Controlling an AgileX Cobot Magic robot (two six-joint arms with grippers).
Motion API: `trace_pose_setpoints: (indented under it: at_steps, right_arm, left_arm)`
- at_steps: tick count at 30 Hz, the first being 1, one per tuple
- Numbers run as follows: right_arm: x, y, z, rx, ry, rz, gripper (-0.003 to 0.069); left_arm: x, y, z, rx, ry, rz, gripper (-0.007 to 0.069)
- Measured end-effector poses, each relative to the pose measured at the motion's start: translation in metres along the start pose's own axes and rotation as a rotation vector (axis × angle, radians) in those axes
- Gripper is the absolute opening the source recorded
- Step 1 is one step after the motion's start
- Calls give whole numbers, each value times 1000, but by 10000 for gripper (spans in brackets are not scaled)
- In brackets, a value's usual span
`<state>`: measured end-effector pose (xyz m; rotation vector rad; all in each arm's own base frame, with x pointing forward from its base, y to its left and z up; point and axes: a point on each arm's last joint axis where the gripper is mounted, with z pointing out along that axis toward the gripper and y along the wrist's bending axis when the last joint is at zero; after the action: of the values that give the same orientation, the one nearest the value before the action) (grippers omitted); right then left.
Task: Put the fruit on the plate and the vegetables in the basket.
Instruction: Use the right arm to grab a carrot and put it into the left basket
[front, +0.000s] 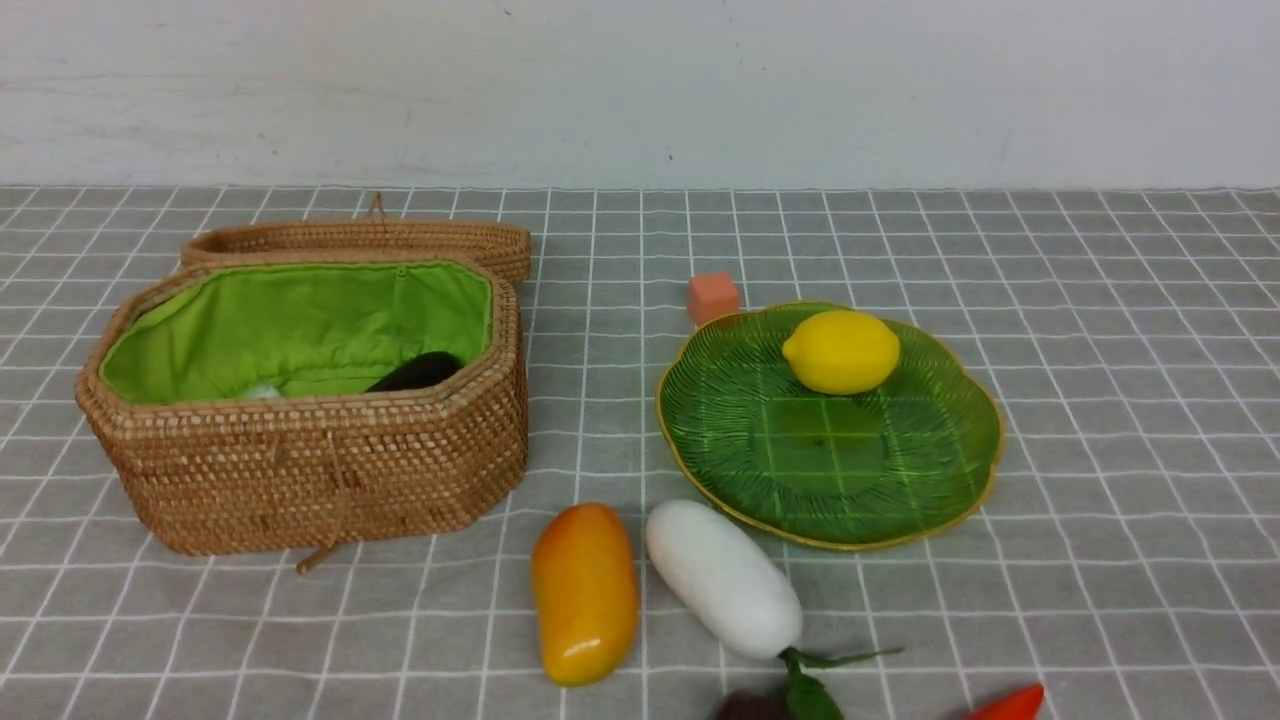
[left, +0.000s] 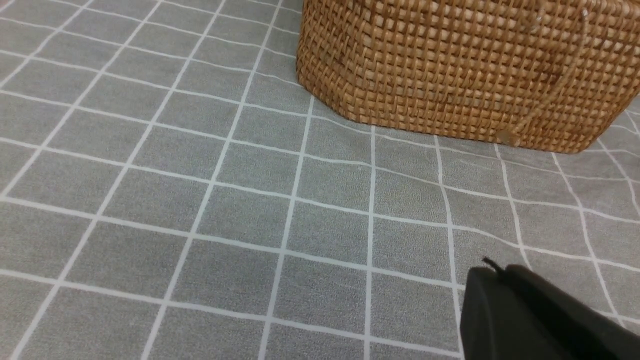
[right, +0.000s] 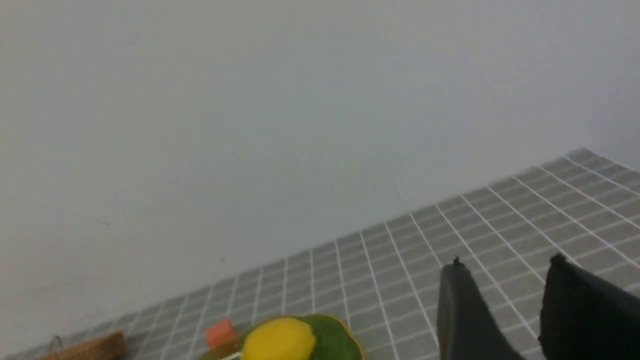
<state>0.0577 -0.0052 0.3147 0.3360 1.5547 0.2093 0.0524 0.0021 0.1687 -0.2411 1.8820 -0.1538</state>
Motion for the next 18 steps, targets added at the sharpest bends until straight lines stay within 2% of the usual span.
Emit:
trace_pose_setpoints:
  at_steps: [5, 10, 14, 15, 16, 17, 18]
  right_arm:
    - [-17, 6, 41, 105, 251, -10, 241]
    - [-10, 7, 64, 110, 337, 47, 241]
    - [10, 14, 76, 64, 538, 13, 241]
    - [21, 19, 80, 20, 670, -41, 241]
    - [22, 20, 81, 13, 685, -48, 241]
    - [34, 28, 85, -47, 834, -91, 244]
    - [36, 30, 87, -51, 863, -88, 244]
  left_arm:
    - [0, 0, 0, 0, 0, 0, 10]
    - [0, 0, 0, 0, 0, 0, 18]
    - [0, 0, 0, 0, 0, 0, 21]
    - [0, 0, 0, 0, 0, 0, 22]
    - [0, 0, 0, 0, 0, 0, 23]
    - [0, 0, 0, 0, 0, 0, 25]
    - [0, 0, 0, 0, 0, 0, 26]
